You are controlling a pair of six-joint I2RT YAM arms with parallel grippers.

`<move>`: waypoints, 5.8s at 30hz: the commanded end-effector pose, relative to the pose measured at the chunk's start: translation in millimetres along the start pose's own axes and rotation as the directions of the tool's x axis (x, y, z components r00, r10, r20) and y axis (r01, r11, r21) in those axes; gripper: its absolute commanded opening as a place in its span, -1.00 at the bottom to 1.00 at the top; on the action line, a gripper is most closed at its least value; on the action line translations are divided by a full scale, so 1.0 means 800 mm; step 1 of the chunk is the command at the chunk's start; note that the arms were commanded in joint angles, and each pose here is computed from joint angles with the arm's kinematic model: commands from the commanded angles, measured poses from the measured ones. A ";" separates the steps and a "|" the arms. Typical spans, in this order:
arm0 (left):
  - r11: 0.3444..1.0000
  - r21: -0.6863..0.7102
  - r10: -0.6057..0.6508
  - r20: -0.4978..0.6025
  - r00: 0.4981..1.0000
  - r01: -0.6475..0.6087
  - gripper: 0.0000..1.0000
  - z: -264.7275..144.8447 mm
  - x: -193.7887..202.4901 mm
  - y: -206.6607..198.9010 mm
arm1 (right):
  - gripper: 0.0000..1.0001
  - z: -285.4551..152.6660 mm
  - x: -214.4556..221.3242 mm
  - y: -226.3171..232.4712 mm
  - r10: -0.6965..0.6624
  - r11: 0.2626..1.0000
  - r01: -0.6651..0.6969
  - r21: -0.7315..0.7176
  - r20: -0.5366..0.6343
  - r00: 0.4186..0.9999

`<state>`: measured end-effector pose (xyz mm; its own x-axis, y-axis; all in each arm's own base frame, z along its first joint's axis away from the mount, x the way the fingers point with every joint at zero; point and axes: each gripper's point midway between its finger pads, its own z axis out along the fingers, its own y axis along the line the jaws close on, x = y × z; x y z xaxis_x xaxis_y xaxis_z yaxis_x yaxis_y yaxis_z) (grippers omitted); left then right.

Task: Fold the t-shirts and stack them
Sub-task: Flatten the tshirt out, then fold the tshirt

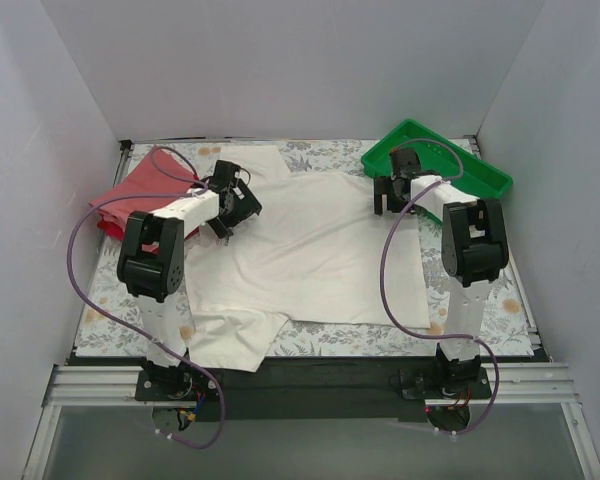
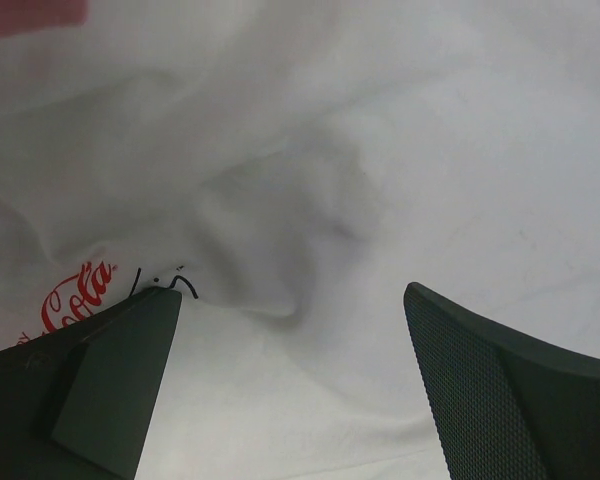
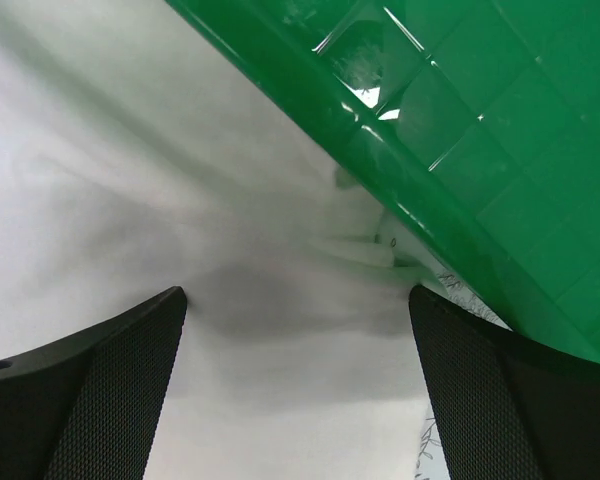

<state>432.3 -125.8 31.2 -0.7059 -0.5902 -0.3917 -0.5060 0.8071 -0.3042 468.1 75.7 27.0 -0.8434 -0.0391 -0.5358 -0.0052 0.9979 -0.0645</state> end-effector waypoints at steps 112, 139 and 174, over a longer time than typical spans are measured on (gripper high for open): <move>0.955 -0.265 -0.171 -0.117 0.978 0.135 -0.45 -0.163 0.311 0.232 | 0.97 -0.213 0.229 -0.021 0.387 0.910 -0.332 -0.248 0.219 0.896; 0.962 -0.247 -0.140 -0.092 0.986 0.114 -0.34 -0.175 0.281 0.191 | 0.97 -0.214 0.232 -0.025 0.332 0.932 -0.287 -0.221 0.207 0.920; 0.990 -0.142 -0.025 -0.152 0.988 0.003 -1.00 -0.204 0.278 0.183 | 0.00 -0.159 0.285 -0.059 0.535 0.844 -0.537 0.004 0.084 0.841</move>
<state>110.7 -133.5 31.1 -0.8340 -0.5008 -0.2315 -0.4805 0.8656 -0.1411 214.8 29.2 22.7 -0.6512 0.5020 -0.5691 0.4439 0.8602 0.2509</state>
